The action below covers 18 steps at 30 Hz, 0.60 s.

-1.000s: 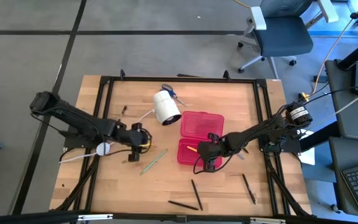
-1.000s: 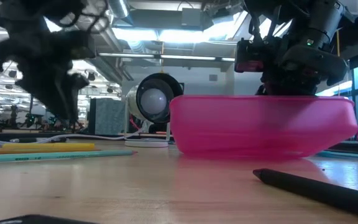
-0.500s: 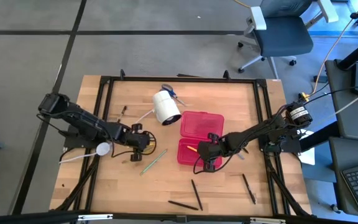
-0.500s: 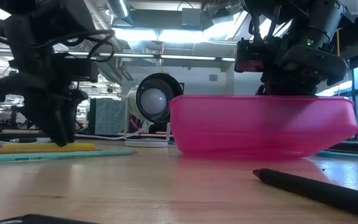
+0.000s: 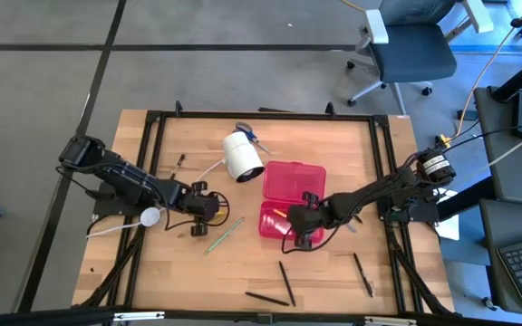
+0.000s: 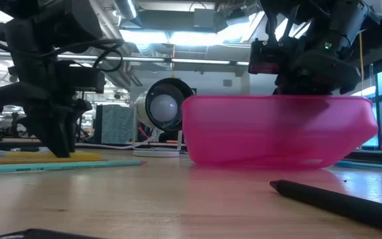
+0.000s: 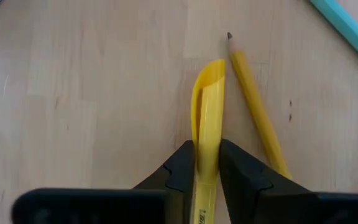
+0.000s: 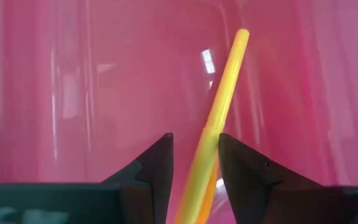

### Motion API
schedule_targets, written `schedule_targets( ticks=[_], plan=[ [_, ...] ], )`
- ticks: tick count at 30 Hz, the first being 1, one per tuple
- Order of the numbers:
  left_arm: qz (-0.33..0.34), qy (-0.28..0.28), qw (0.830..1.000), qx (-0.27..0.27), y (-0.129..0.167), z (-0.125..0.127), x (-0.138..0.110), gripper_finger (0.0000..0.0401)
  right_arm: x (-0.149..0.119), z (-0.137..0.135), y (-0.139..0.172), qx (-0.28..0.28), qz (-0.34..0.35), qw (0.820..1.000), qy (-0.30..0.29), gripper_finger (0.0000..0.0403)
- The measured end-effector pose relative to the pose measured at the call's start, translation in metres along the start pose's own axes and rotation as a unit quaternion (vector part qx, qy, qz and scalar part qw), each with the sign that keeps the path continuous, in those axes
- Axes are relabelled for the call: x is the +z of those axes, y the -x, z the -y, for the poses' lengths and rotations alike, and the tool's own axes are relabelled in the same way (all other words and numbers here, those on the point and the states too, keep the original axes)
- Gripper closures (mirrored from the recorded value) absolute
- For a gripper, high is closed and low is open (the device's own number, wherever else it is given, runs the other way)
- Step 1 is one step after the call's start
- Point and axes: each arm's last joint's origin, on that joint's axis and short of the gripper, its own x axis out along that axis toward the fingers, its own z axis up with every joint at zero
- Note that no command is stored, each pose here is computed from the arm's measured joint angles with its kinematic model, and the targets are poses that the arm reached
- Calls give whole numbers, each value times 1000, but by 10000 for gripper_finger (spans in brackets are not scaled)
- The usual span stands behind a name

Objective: Pick & place school supplies into a supply box
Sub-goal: Put the yellow pen into the pink supply box

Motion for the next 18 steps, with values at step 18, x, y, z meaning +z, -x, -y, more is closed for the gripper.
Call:
schedule_targets(
  ticks=[18],
  plan=[
    [102,9,994,-42,45,3,36,372,2,-9,28,6,52,999,16,272]
  ],
)
